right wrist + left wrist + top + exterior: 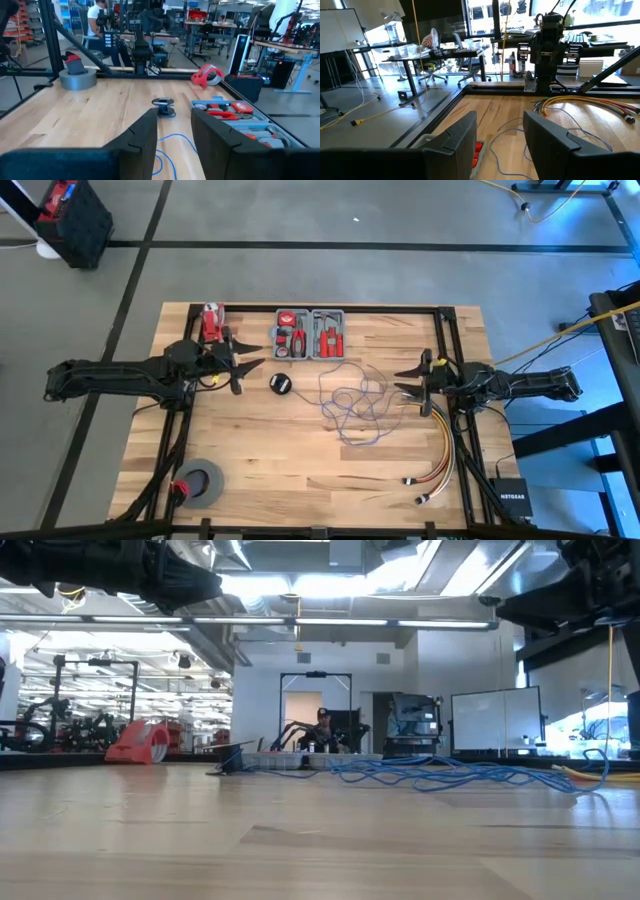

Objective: Coil cords
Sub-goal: Return to Home Position

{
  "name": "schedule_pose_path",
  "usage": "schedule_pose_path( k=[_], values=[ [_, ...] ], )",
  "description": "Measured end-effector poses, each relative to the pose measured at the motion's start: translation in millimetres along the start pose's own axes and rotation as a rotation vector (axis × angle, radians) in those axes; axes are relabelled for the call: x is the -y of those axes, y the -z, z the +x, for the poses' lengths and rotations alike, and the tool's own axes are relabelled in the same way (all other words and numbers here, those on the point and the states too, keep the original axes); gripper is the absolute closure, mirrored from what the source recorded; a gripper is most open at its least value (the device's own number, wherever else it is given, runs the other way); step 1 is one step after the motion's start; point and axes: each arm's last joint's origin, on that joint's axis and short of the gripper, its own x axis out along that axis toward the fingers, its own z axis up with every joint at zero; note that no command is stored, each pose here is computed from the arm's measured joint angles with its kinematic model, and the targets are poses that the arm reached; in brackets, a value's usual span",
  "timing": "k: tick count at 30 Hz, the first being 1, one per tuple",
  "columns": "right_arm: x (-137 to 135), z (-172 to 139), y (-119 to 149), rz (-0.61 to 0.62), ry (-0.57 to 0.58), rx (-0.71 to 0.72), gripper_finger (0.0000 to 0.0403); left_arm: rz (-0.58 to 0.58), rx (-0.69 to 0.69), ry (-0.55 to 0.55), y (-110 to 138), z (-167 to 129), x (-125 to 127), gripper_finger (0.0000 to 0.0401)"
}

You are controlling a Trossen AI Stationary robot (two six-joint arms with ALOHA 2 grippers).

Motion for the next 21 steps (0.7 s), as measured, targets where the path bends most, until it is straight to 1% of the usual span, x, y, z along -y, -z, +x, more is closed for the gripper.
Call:
schedule_pose_path(
  k=[3,8,11,16,19,21],
  values=[
    [1,-2,4,0.004,0.015,-0.022,0.0278,-0.006,-0.013,0.001,1,0,0,0.0246],
    [1,-5,7,0.021,0.033,-0.047,0.0278,-0.028,-0.124,0.01,12,-1,1,0.0246],
    [1,-5,7,0.02,0.024,-0.052,0.0278,-0.04,-0.163,0.014,16,-1,2,0.0246],
    [-1,-5,8,0.002,-0.048,-0.055,0.0279,-0.042,-0.114,0.018,30,-6,3,0.0246],
    [-1,-5,7,-0.004,-0.044,-0.048,0.0279,-0.056,-0.115,0.02,45,-13,4,0.0246],
    [0,-5,6,-0.011,-0.021,-0.04,0.0279,-0.077,-0.106,0.019,54,-18,4,0.0246]
  ],
)
